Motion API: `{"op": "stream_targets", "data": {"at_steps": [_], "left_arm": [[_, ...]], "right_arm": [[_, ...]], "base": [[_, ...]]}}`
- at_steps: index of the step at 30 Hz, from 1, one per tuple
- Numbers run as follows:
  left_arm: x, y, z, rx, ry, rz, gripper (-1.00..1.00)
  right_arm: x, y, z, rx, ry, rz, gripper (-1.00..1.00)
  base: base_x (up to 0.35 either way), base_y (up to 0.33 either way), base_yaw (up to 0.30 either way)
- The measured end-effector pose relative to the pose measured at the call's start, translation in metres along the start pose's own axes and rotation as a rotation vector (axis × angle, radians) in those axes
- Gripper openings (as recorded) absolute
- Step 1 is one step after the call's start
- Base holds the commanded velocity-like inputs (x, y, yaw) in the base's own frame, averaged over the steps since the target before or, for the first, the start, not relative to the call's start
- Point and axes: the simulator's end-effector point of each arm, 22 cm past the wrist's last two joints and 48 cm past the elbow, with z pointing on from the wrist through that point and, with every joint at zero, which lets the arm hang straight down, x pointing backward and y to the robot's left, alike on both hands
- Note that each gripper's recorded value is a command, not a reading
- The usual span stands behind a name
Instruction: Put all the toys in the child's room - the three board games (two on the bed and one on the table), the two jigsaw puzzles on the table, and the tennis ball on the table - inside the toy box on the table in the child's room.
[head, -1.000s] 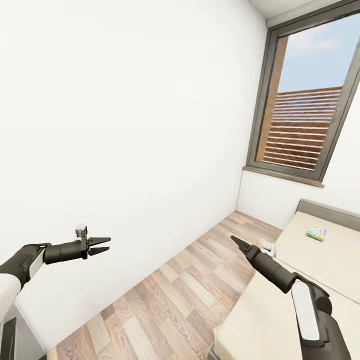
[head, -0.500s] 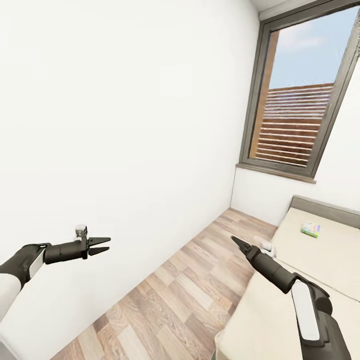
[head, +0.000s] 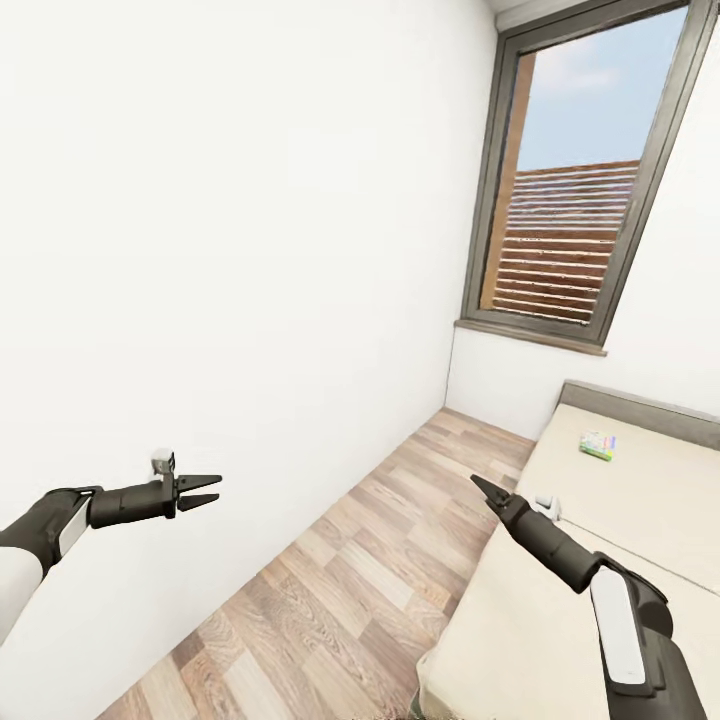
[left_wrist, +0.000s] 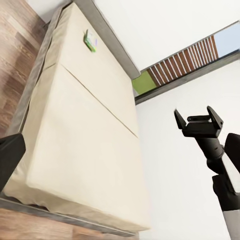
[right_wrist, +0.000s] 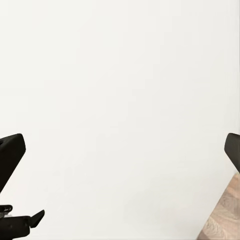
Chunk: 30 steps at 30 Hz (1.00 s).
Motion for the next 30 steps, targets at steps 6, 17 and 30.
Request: {"op": "stream_targets", "data": {"at_steps": [6,17,30], "left_arm": [[0.002,0.004,0.001,-0.003,0.003,-0.007,1.0],[0.004,0.011,0.003,-0.007,0.008,-0.017,1.0],[0.007,0.018,0.005,-0.011,0.013,-0.028,1.0]], "right_arm": [[0.002,-0.006,0.001,0.01,0.004,0.007,1.0],[0.005,-0.015,0.001,0.025,0.007,0.019,1.0],[0.007,-0.023,0.001,0.038,0.009,0.028,1.0]], "base": [[0.0,0.0,-0.133],[0.0,0.0,-0.134],[0.089,0.029,-0.187]]}}
